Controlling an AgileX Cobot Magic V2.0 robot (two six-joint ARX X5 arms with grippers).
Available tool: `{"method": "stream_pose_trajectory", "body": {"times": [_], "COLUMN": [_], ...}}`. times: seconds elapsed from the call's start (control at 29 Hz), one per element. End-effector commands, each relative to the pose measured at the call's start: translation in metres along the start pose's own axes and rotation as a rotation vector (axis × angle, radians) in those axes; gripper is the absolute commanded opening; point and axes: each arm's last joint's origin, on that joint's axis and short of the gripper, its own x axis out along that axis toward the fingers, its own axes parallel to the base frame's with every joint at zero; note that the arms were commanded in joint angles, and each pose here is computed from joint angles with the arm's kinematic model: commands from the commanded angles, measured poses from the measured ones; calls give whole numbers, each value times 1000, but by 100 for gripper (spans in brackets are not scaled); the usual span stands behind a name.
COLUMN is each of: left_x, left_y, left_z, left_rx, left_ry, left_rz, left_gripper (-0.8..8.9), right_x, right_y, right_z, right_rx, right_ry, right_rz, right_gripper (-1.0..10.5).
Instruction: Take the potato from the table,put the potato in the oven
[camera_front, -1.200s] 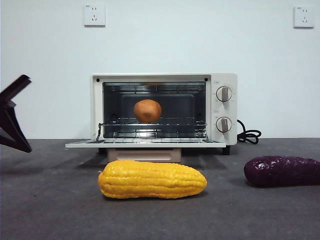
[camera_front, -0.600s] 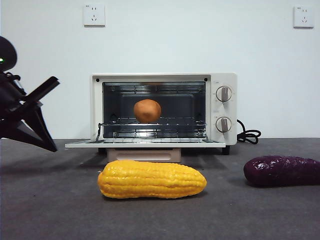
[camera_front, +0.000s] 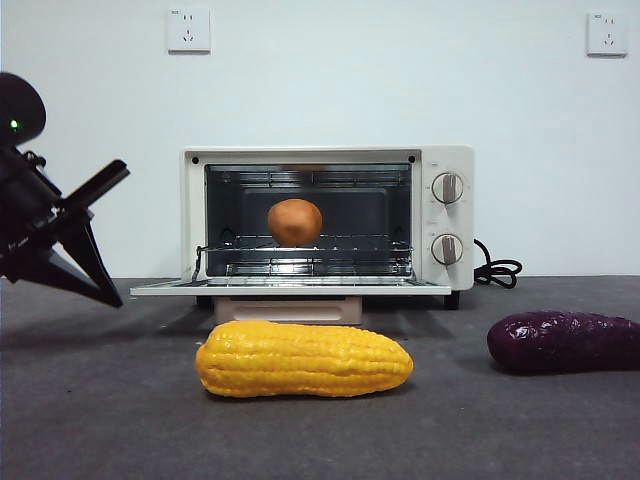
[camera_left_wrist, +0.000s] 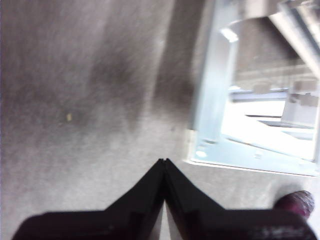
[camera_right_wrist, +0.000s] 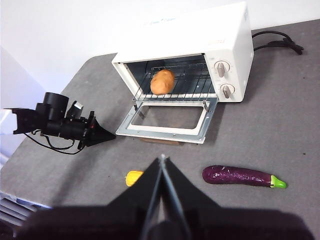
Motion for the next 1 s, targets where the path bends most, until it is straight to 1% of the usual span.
{"method": "stream_pose_trajectory", "body": {"times": [0.03,0.17,0.38,0.72,1.0], "left_x": [9,17,20,21,19], "left_y": [2,0,-8,-11,-19], "left_z": [1,5,7,7,12], "left_rx": [-14,-12,-3,-9,-6], "left_ry": [20,42,20,17,13], "left_rz": [6,0,-28,-40,-93], "left_gripper": [-6,-6,-6,-6,-6], "right_x": [-1,-1,-1,-1,-1], "right_y": [-1,-1,-1,-1,-1], "right_z": [-2,-2,-2,-2,-2], "right_rx": [1,1,2,2,2], "right_ry": [15,15,15,15,15], "right_rz": [-12,-12,-12,-12,-12], "right_gripper": [-7,-7,-7,-7,-7]}}
